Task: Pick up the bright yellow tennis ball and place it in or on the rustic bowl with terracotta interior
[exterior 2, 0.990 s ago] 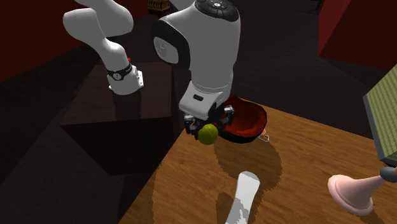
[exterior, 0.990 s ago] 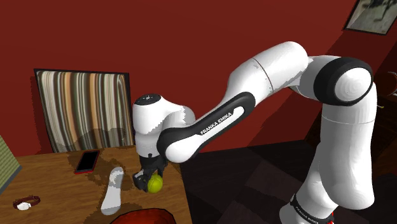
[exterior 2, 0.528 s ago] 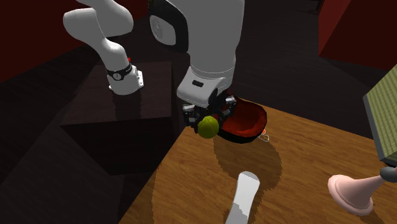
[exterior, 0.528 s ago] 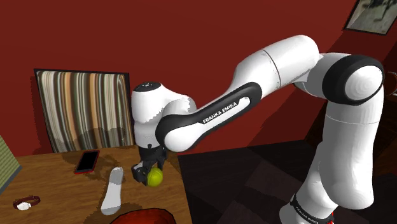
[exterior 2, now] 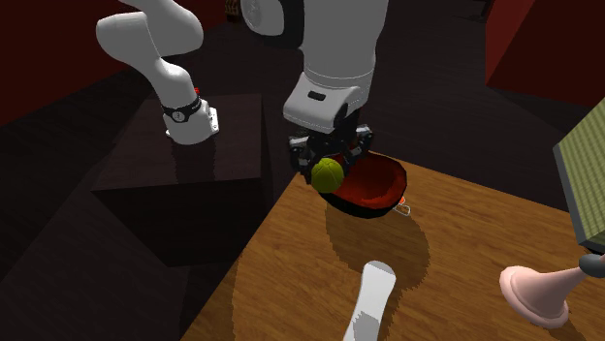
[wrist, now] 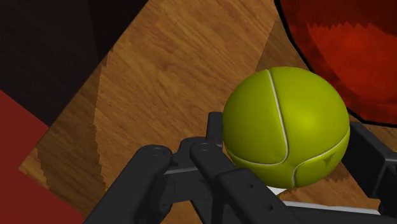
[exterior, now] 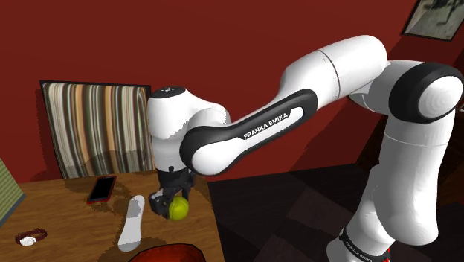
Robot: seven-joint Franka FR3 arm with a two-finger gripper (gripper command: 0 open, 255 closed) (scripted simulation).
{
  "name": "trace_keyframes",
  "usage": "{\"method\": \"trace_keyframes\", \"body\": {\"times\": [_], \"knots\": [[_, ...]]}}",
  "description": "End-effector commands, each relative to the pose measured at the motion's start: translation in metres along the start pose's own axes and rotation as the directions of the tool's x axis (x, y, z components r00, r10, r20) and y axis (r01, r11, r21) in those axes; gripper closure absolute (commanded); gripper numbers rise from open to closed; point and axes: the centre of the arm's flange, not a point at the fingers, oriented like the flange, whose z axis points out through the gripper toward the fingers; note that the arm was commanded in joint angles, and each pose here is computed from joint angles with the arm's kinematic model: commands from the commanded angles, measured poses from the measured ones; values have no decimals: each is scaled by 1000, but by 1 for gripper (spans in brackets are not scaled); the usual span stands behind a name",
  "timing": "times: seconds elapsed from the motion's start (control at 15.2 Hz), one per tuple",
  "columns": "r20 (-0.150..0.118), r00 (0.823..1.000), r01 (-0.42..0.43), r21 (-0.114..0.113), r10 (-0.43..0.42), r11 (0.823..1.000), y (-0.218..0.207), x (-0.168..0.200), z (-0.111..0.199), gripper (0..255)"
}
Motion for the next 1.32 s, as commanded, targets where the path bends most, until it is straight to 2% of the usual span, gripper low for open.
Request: {"method": "trace_keyframes", "body": {"times": [0.0,0.53,1.25], "knots": [[0,1000,-1,0,1,1000,-23,-13,-2,255],[0,1000,-1,0,1,1000,-118,-73,-7,255],[0,1000,-1,0,1,1000,-118,-73,51,255]]}}
